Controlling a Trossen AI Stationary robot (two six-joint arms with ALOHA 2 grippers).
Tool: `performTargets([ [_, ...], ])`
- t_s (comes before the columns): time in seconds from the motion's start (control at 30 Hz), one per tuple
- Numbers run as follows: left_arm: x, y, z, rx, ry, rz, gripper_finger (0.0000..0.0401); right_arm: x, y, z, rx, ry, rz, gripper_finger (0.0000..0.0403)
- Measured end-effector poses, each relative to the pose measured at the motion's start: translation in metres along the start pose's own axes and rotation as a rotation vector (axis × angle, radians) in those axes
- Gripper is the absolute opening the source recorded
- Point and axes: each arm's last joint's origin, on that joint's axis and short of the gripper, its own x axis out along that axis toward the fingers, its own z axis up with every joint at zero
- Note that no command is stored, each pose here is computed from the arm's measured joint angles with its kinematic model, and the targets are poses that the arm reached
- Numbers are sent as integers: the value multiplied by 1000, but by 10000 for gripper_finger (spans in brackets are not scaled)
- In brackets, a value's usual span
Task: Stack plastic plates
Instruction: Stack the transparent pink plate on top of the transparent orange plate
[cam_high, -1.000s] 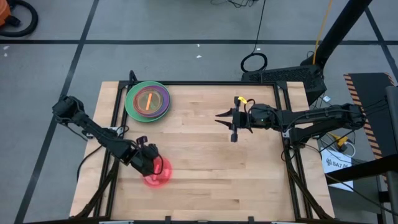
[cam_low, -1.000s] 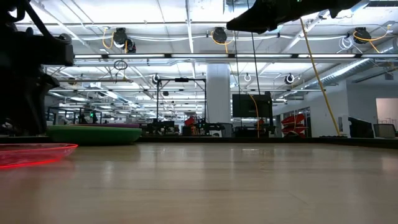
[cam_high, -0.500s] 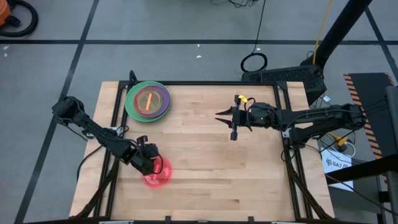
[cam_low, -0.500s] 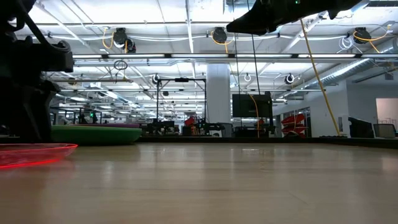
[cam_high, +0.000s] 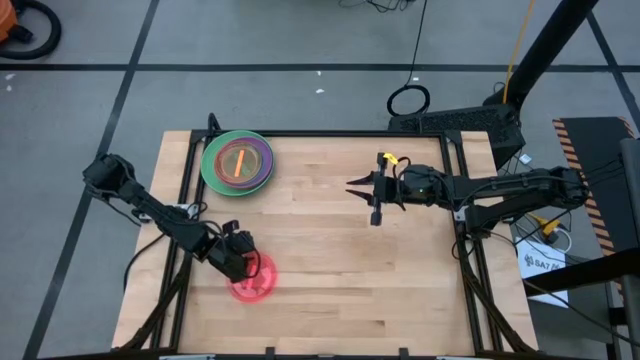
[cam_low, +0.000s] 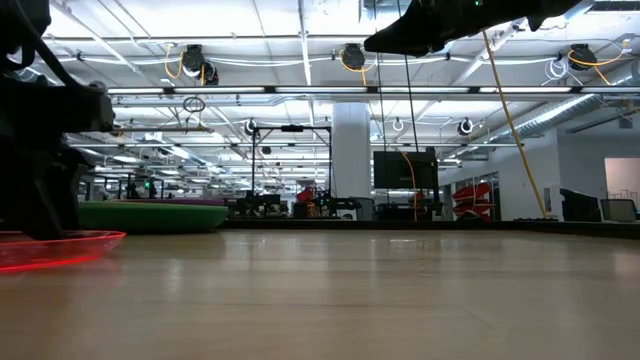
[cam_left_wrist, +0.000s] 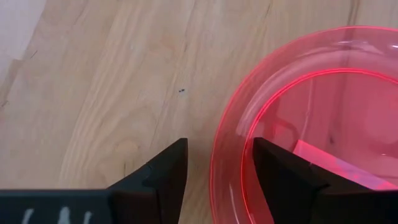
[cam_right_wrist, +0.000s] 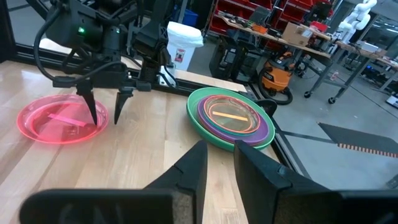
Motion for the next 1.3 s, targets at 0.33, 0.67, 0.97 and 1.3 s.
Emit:
performTargets([
  [0.33,-1,0,0,0,-1,-5,135,0,0,0,0,0,0,73],
  [0.67,-1,0,0,5,-4,-7,50,0,0,0,0,0,0,73],
  [0.97,-12,4,2,-7,-25,-28,5,0,0,0,0,0,0,73],
  [1.3,-23,6,7,3,-13,7,3,0,0,0,0,0,0,73],
])
